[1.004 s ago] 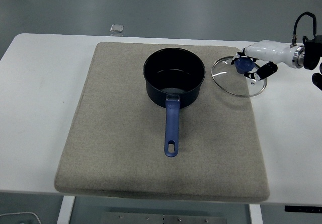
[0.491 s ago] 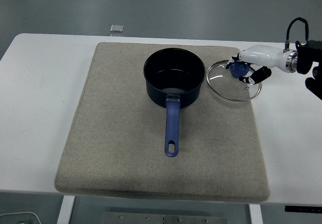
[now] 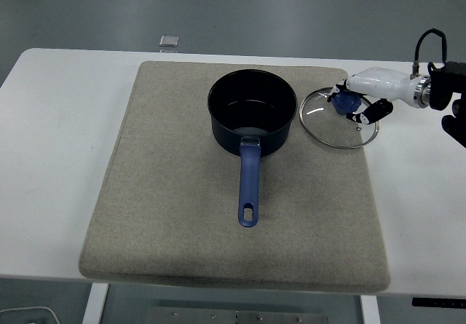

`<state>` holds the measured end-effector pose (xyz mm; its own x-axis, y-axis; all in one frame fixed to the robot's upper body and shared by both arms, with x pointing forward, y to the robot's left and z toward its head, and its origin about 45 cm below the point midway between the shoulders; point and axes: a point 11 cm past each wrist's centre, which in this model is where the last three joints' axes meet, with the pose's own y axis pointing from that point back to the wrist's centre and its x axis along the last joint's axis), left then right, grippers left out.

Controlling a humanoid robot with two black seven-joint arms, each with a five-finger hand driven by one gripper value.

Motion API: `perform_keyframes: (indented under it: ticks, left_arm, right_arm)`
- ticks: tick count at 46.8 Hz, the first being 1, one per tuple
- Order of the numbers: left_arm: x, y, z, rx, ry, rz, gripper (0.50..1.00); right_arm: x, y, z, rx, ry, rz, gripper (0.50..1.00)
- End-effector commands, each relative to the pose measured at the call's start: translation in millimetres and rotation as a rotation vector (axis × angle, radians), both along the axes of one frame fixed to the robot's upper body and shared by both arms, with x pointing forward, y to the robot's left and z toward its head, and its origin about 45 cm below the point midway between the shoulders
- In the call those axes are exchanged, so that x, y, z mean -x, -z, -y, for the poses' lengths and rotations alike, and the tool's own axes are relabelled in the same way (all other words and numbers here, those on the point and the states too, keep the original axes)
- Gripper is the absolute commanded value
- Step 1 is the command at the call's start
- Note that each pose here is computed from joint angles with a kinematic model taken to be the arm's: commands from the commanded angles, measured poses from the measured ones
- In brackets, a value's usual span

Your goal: Lift the pot lid and place it to the right of the pot.

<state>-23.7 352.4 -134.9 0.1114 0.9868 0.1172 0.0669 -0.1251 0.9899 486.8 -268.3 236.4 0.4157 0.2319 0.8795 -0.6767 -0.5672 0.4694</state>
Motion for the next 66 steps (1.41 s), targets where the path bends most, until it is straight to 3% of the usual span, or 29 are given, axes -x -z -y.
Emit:
perform_keyframes:
  ticks: [1, 3, 4, 5, 7, 30, 38, 66]
  left_arm:
    - [0.0, 0.0, 0.0, 0.000, -0.001, 0.000, 1.000]
    - [0.0, 0.0, 0.0, 0.000, -0.001, 0.000, 1.000]
    - [0.0, 0.0, 0.0, 0.000, -0.001, 0.000, 1.000]
    - [0.0, 0.0, 0.0, 0.000, -0.001, 0.000, 1.000]
    - [0.0, 0.0, 0.0, 0.000, -0.001, 0.000, 1.000]
    - [0.0, 0.0, 0.0, 0.000, -0.001, 0.000, 1.000]
    - [0.0, 0.1, 0.5, 0.001, -0.001, 0.000, 1.000]
    - [0.0, 0.2, 1.0, 0.003, 0.000, 0.000, 1.000]
  right_arm:
    - [0.3, -0.3, -0.7, -0.002, -0.001, -0.007, 0.500]
    - [1.0, 0.8, -0.1, -0.003, 0.002, -0.015, 0.742]
    - [1.0, 0.6, -0.6, -0.003, 0.001, -0.019, 0.818]
    - [1.4, 1.5, -0.3, -0.004, 0.003, -0.023, 0.870]
    - [1.5, 1.7, -0.3, -0.008, 0.006, -0.029, 0.903]
    - [0.1, -3.5, 6.9, 0.004, 0.017, -0.028, 0.911]
    - [1.3, -4.3, 18.2, 0.022, 0.042, -0.071, 0.911]
    - [-6.6, -34.4, 13.2, 0.024, 0.028, -0.056, 0.911]
